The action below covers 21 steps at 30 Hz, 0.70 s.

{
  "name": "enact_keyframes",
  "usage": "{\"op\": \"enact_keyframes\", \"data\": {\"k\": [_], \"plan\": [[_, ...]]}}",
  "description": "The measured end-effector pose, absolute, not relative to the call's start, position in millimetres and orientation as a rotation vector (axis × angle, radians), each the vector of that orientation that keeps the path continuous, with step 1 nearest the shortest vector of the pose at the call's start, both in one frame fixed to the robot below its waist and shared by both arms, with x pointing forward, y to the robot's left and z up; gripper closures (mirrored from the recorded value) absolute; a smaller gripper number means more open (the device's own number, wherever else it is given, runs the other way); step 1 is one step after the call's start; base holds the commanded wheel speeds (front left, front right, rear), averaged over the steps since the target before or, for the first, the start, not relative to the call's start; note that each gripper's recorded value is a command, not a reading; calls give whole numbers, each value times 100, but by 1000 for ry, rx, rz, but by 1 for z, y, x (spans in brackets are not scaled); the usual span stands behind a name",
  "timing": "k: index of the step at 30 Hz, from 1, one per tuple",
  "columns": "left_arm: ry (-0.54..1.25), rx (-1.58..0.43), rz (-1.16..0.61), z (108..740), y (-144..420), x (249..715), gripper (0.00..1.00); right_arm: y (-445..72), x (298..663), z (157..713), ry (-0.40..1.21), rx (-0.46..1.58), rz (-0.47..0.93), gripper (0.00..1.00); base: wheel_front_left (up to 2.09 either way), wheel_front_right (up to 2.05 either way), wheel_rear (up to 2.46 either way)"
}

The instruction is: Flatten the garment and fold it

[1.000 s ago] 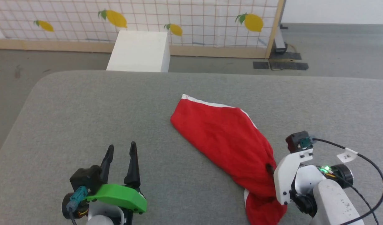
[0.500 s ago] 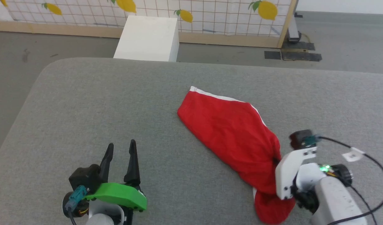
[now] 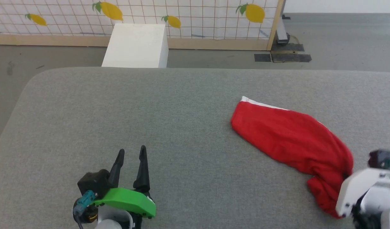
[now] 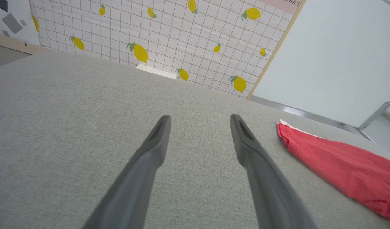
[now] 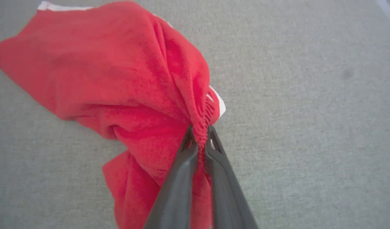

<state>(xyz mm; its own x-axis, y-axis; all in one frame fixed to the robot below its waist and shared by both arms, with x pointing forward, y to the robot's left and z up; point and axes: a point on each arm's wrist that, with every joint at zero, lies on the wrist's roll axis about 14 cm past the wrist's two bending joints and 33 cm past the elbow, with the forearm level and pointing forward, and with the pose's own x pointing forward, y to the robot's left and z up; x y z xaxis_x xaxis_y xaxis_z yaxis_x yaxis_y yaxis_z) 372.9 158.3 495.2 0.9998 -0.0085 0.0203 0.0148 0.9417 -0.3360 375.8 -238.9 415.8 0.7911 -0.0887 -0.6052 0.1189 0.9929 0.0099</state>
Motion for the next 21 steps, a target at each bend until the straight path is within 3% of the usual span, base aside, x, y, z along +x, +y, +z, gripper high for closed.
{"op": "enact_keyframes", "data": {"k": [1,5,13,21], "plan": [[-4,-344,-15,491,156,374,0,-220,357,398,711,137,-59,0,0,0,0],[9,-347,-22,486,154,374,0,-223,363,415,596,201,-69,0,0,0,0],[0,-355,-22,490,154,373,0,-275,369,467,249,297,-222,0,0,0,0],[33,-364,-184,499,110,396,0,-283,358,463,200,290,-258,0,0,0,0]]}}
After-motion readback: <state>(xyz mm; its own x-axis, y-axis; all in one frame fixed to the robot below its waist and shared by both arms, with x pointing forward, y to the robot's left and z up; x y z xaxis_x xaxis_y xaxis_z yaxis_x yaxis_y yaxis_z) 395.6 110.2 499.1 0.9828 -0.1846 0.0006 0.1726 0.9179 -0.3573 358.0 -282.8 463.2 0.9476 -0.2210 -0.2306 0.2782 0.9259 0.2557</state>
